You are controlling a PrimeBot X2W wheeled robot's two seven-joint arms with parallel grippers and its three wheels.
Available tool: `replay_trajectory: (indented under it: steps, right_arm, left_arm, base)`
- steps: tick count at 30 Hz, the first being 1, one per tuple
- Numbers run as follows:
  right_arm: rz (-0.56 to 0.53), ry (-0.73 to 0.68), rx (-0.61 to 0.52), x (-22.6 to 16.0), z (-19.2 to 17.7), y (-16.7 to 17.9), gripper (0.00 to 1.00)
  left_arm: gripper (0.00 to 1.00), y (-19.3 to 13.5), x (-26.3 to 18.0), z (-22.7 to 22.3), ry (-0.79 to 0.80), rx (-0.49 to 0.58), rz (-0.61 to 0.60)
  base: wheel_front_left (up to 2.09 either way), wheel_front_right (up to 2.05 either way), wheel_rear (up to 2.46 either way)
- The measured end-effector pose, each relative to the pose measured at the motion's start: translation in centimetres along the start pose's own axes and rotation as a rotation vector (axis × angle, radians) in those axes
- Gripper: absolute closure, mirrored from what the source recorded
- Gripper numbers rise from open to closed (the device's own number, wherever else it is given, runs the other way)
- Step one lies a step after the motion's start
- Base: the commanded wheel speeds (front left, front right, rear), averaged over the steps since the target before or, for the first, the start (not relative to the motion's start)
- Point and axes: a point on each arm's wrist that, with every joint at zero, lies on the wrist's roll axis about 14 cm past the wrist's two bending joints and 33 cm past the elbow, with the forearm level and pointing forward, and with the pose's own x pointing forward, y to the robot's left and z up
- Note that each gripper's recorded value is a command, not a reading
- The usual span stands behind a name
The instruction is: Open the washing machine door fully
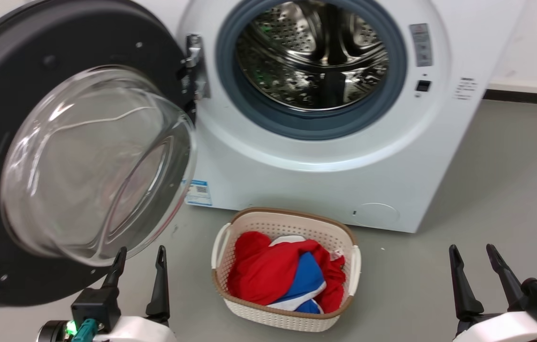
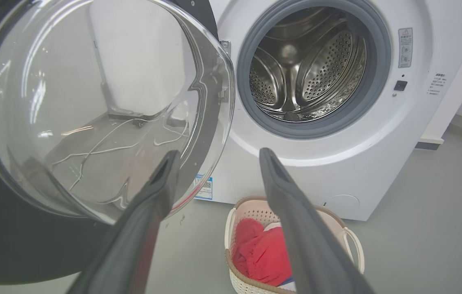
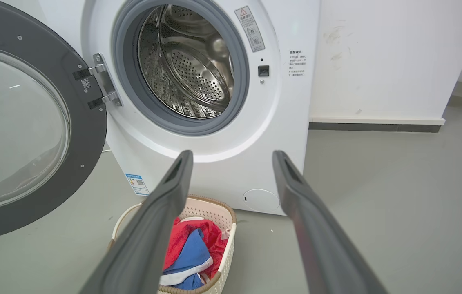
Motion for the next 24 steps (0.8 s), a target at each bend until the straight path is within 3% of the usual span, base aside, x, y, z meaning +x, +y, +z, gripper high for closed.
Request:
replay_trajectory:
  steps: [12, 24]
  right_arm:
    - [-0.151, -0.012, -0.009, -3.6, 0.5, -4.3, 0.0]
    - [-0.185, -0.03, -0.034, -4.4, 1.1, -5.7, 0.0]
  left_arm:
    - [0.0, -5.7, 3.4, -1.3, 0.019, 0.034, -0.181]
    - [0.0, -7.2, 3.9, -2.4, 0.043, 0.042, -0.221]
  base:
    - [0.0, 0.0, 0.0]
    - [0.0, 0.0, 0.0]
